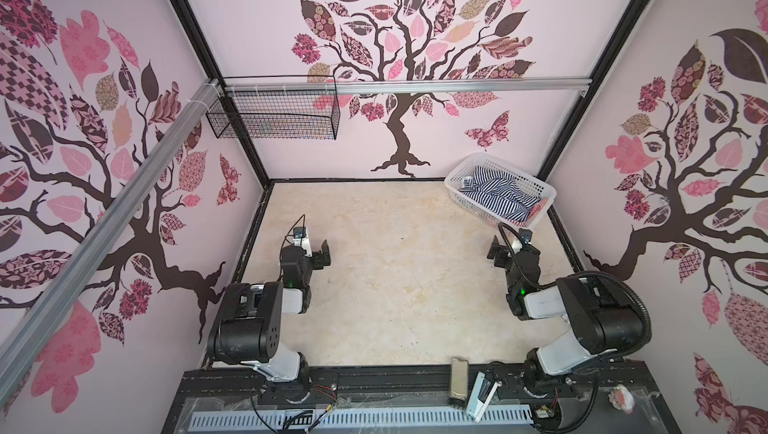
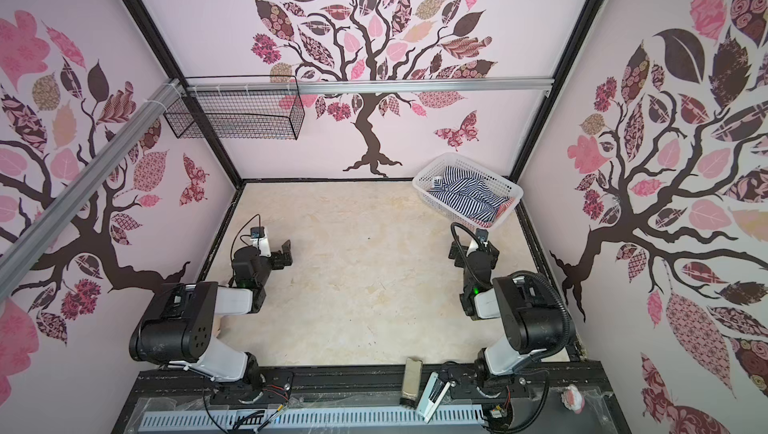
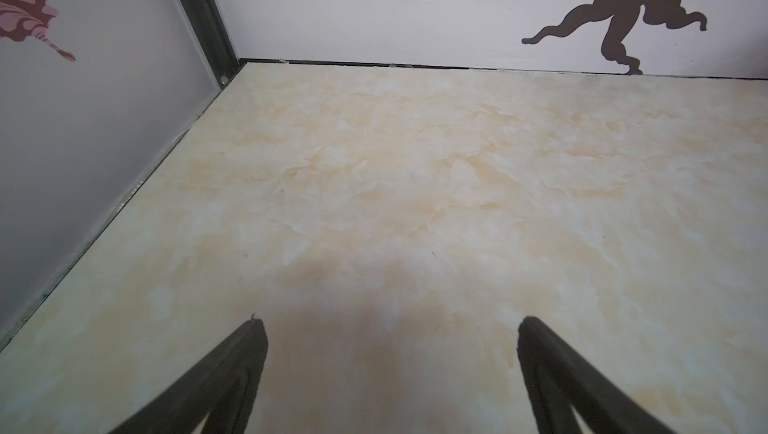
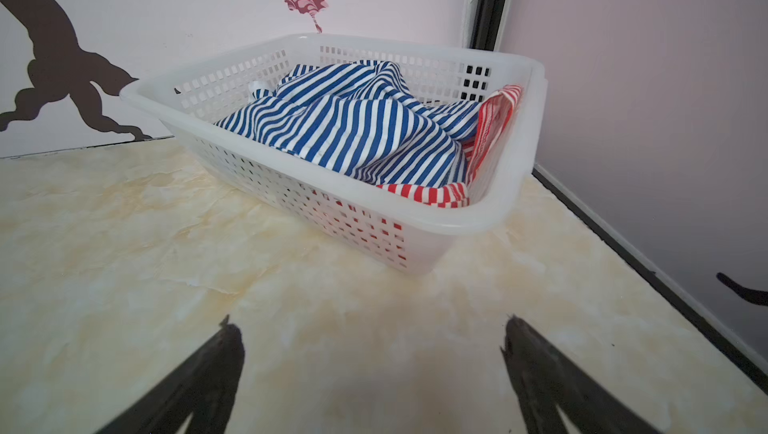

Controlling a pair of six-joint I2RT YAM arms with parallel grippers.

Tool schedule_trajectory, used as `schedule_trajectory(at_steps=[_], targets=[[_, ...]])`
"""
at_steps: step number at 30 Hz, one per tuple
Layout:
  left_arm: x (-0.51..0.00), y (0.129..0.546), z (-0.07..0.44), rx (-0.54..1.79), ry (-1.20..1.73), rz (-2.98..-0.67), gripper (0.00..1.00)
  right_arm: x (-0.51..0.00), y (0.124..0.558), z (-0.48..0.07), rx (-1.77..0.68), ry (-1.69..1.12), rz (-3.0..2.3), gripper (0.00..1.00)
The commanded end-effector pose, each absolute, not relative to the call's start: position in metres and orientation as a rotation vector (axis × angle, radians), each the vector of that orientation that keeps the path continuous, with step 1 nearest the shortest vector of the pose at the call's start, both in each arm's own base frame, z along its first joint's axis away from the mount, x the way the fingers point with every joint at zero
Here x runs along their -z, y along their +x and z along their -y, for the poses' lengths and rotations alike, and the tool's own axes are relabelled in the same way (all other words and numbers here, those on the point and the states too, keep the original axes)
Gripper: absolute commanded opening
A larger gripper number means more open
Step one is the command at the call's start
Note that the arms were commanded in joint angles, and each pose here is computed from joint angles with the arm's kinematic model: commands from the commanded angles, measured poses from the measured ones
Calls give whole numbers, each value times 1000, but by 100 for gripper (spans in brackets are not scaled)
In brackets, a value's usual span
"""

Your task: Fold and stack the tank tops

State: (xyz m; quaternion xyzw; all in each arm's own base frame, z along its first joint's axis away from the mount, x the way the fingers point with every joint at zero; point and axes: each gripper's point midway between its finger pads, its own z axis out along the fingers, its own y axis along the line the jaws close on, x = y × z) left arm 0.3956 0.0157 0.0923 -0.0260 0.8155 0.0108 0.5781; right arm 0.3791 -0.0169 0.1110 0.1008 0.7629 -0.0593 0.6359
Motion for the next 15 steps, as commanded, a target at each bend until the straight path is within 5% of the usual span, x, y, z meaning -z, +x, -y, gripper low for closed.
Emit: schedule_trajectory(at_steps=[1, 15], targets=[[-100, 402, -16, -23, -60, -1885, 98, -117, 379, 17, 139, 235, -1717, 100], [-100, 402, -16, -20, -60, -1885, 98, -116, 381, 17, 128, 234, -1724, 100]])
